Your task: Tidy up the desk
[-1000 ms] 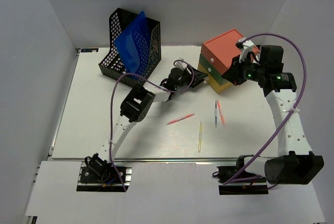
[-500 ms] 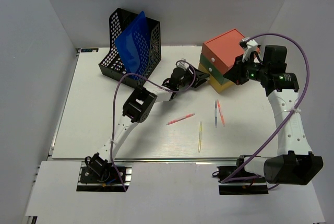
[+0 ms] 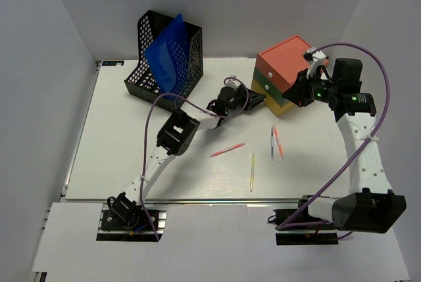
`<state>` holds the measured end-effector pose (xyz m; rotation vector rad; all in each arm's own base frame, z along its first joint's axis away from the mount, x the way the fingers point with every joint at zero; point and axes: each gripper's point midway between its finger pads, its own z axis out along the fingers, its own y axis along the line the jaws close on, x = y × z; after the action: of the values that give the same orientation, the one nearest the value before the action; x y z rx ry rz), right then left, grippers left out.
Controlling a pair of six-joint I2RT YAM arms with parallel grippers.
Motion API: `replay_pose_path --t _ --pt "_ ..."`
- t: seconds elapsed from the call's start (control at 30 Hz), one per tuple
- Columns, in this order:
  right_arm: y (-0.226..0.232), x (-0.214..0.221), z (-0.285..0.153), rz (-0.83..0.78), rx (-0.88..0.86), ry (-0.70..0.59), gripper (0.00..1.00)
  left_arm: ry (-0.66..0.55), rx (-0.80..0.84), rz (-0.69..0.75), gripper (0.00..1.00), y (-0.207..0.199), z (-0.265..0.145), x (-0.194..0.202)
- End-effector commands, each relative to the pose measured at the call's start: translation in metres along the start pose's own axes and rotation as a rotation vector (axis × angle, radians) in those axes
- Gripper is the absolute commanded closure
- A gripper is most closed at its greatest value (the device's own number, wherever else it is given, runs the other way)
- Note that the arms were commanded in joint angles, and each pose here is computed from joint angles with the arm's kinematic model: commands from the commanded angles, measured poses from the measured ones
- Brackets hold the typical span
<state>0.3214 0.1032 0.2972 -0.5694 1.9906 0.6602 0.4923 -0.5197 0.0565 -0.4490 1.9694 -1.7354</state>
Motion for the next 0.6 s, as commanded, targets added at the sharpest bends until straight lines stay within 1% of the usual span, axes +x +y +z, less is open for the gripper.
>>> replay_pose_path --t 0.0,0.07,0.13,0.17,0.2,0.23,0.27,0.3,0.33,0.37,0.4,0.43,0.47,0.5,0.57 --pt "0.004 -0.009 -0.003 -0.016 -0.018 -0.04 1.0 0.002 -0.006 0.0 0.7 -0.01 -0.001 0.008" --pt "0.004 -0.01 -0.003 -0.014 -0.018 -0.04 1.0 0.0 -0.006 -0.006 0.74 -0.008 -0.003 0.009" --pt "0.005 -0.011 -0.004 -0.016 -0.017 -0.044 1.0 -0.005 0.006 -0.007 0.76 -0.015 -0.006 0.008" --pt "0.005 -0.011 -0.004 -0.018 -0.017 -0.045 1.0 -0.004 0.002 -0.013 0.78 -0.01 -0.009 0.009" --pt "0.005 -0.011 -0.005 -0.017 -0.017 -0.044 1.0 -0.008 0.007 -0.014 0.79 -0.013 -0.011 0.009" --pt "0.005 -0.009 -0.004 -0.014 -0.018 -0.04 1.0 -0.013 0.038 -0.005 0.79 -0.027 -0.014 0.008" --pt "0.005 -0.009 -0.004 -0.016 -0.02 -0.04 1.0 -0.013 0.019 -0.011 0.8 -0.019 -0.02 0.01" --pt "0.006 -0.008 -0.004 -0.018 -0.023 -0.04 1.0 -0.025 0.023 -0.01 0.8 -0.021 -0.024 0.004" --pt "0.006 -0.008 -0.004 -0.018 -0.023 -0.039 1.0 -0.029 0.053 -0.001 0.81 -0.037 -0.028 0.002" --pt "0.006 -0.007 -0.004 -0.02 -0.025 -0.038 1.0 -0.037 0.025 -0.008 0.81 -0.024 -0.037 -0.002" --pt "0.007 -0.005 -0.004 -0.019 -0.028 -0.036 1.0 -0.038 0.029 -0.006 0.81 -0.026 -0.041 -0.001" --pt "0.007 -0.004 -0.004 -0.019 -0.028 -0.034 1.0 -0.04 0.055 0.002 0.81 -0.04 -0.045 -0.002" --pt "0.008 -0.004 -0.004 -0.022 -0.03 -0.036 1.0 -0.05 0.054 0.003 0.81 -0.04 -0.05 -0.006" --pt "0.009 -0.004 -0.004 -0.024 -0.036 -0.035 1.0 -0.045 0.035 -0.001 0.81 -0.032 -0.056 -0.003" --pt "0.009 -0.001 -0.003 -0.021 -0.043 -0.029 1.0 -0.034 0.029 0.003 0.81 -0.032 -0.065 0.002"
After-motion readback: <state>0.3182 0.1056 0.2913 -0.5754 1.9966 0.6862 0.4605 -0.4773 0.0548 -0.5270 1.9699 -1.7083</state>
